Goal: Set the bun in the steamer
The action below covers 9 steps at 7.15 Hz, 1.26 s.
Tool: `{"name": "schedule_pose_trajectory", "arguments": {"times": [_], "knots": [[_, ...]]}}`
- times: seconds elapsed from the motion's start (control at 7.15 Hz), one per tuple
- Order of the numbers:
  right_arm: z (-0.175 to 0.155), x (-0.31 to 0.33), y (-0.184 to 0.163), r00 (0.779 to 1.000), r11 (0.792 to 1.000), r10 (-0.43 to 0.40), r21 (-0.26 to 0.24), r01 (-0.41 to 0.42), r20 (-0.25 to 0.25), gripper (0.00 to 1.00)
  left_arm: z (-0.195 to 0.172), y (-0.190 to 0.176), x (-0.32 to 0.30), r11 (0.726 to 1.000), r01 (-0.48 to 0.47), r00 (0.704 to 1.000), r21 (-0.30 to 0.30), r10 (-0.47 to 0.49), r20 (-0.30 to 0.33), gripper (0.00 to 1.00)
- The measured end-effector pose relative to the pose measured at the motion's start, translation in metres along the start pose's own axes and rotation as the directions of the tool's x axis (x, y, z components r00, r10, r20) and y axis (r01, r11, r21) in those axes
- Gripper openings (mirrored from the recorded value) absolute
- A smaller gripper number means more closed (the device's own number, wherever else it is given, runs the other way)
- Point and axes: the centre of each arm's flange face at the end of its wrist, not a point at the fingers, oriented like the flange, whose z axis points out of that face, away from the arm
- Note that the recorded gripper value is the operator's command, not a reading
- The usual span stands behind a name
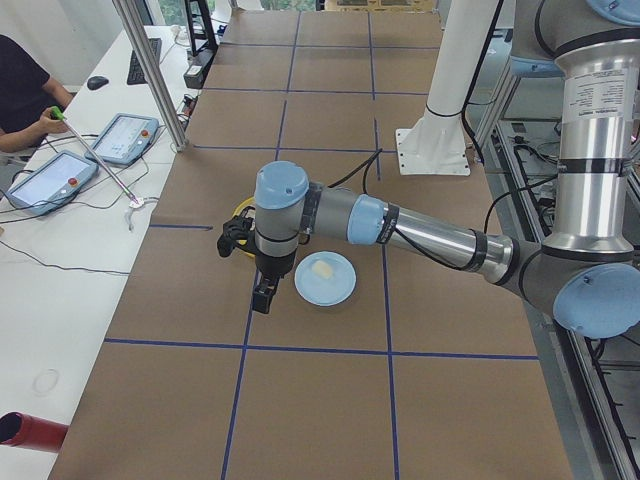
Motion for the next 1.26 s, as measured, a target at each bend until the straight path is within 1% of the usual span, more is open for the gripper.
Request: {"name": "schedule_pose_trajectory", "arguments": {"times": [0.14, 0.28, 0.42, 0.56, 0.84, 0.98, 1.26], "knots": [[0.0, 0.0, 0.0, 1.0, 1.0, 0.0, 0.0, 0.0, 0.0, 1.0, 0.005, -0.004, 0.015, 1.0, -0.005, 1.0, 0.004, 0.005, -0.01, 1.0], [0.0, 0.0, 0.0, 1.0, 1.0, 0.0, 0.0, 0.0, 0.0, 1.0, 0.015, -0.004, 0.028, 1.0, -0.013, 1.0, -0.004, 0.013, -0.026, 1.0], [0.0, 0.0, 0.0, 1.0, 1.0, 0.0, 0.0, 0.0, 0.0, 1.0, 0.027, -0.001, 0.041, 1.0, 0.001, 0.999, -0.018, -0.002, -0.047, 1.0], [0.0, 0.0, 0.0, 1.0, 1.0, -0.001, 0.0, 0.001, 0.0, 1.0, 0.043, 0.001, 0.063, 0.999, 0.043, 0.996, -0.031, -0.045, -0.074, 1.0], [0.0, 0.0, 0.0, 1.0, 1.0, 0.0, 0.0, 0.0, 0.0, 1.0, 0.081, 0.022, 0.104, 0.99, 0.123, 0.984, -0.064, -0.13, -0.121, 1.0], [0.0, 0.0, 0.0, 1.0, 1.0, 0.0, 0.0, 0.0, 0.0, 1.0, 0.096, 0.033, 0.119, 0.983, 0.159, 0.976, -0.092, -0.171, -0.134, 1.0], [0.0, 0.0, 0.0, 1.0, 1.0, 0.0, 0.0, 0.0, 0.0, 1.0, 0.127, 0.046, 0.156, 0.96, 0.218, 0.961, -0.174, -0.242, -0.137, 1.0]]}}
